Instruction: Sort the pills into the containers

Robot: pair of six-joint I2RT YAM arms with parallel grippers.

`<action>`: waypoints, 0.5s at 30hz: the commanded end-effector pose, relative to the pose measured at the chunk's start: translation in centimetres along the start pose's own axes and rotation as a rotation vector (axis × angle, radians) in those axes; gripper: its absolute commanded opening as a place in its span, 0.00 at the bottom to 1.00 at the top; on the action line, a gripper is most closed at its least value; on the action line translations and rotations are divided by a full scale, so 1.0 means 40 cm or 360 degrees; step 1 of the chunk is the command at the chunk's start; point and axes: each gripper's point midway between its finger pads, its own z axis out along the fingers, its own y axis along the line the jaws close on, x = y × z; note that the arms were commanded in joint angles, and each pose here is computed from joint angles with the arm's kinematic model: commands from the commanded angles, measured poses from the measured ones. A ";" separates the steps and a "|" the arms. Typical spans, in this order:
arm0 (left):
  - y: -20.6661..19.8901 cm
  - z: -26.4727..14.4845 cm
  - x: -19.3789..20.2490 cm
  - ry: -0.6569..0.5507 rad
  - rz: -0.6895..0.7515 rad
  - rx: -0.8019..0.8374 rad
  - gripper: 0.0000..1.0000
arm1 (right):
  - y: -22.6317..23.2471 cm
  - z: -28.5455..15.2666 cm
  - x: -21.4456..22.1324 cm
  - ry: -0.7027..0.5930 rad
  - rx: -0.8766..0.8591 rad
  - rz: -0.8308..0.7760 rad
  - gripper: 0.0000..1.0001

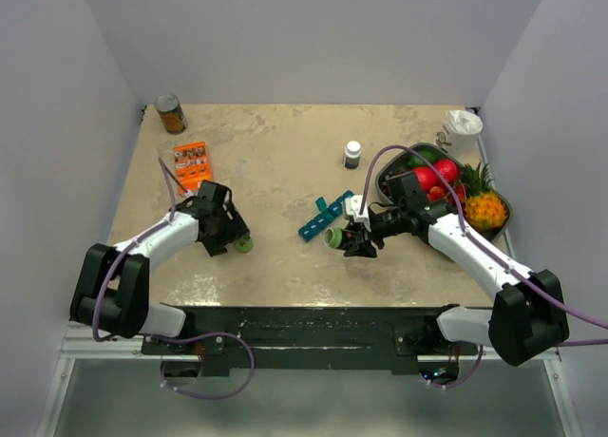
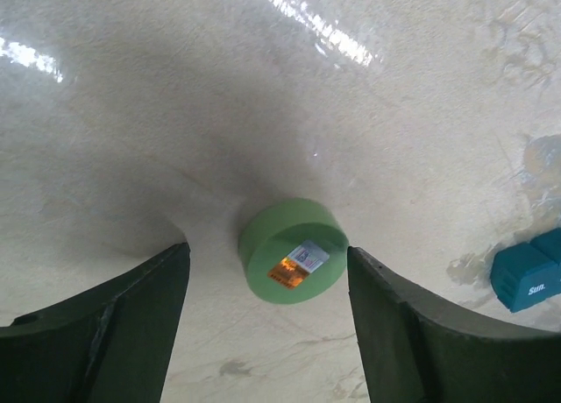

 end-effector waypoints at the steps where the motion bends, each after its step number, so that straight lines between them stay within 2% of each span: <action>1: 0.004 -0.057 -0.024 -0.0096 0.0104 0.0048 0.77 | -0.014 -0.020 -0.048 -0.0082 0.0034 -0.0059 0.00; 3: -0.022 -0.097 -0.037 -0.0175 0.0166 0.0177 0.78 | -0.023 -0.032 -0.069 -0.0117 0.0066 -0.0050 0.00; 5: -0.063 -0.128 -0.036 -0.0223 0.0329 0.0385 0.79 | -0.048 -0.052 -0.107 -0.0182 0.0135 -0.0026 0.00; 6: -0.095 -0.176 -0.046 -0.0313 0.0415 0.0538 0.79 | -0.056 -0.067 -0.131 -0.0217 0.0175 -0.0026 0.00; 7: -0.157 -0.221 -0.035 -0.0360 0.0632 0.0812 0.79 | -0.071 -0.083 -0.148 -0.0246 0.0221 -0.0011 0.00; 8: -0.166 -0.237 -0.012 -0.0378 0.0732 0.0936 0.80 | -0.095 -0.108 -0.189 -0.0296 0.0285 -0.0006 0.00; 9: -0.191 -0.298 -0.016 -0.0506 0.0823 0.1088 0.92 | -0.111 -0.132 -0.219 -0.0327 0.0347 -0.0011 0.00; 10: -0.216 -0.337 -0.014 -0.0604 0.0946 0.1227 0.95 | -0.142 -0.166 -0.236 -0.0349 0.0436 0.0016 0.00; 12: -0.211 -0.370 -0.013 -0.0747 0.1068 0.1286 0.97 | -0.204 -0.250 -0.327 -0.0424 0.0617 0.0043 0.00; 13: -0.209 -0.377 -0.016 -0.0778 0.1091 0.1288 0.97 | -0.245 -0.297 -0.341 -0.0441 0.0728 0.0091 0.00; 14: -0.207 -0.379 -0.015 -0.0791 0.1111 0.1283 0.97 | -0.278 -0.360 -0.416 -0.0547 0.0845 0.0111 0.00; 15: -0.204 -0.382 -0.014 -0.0805 0.1132 0.1281 0.97 | -0.312 -0.406 -0.442 -0.0598 0.0973 0.0147 0.00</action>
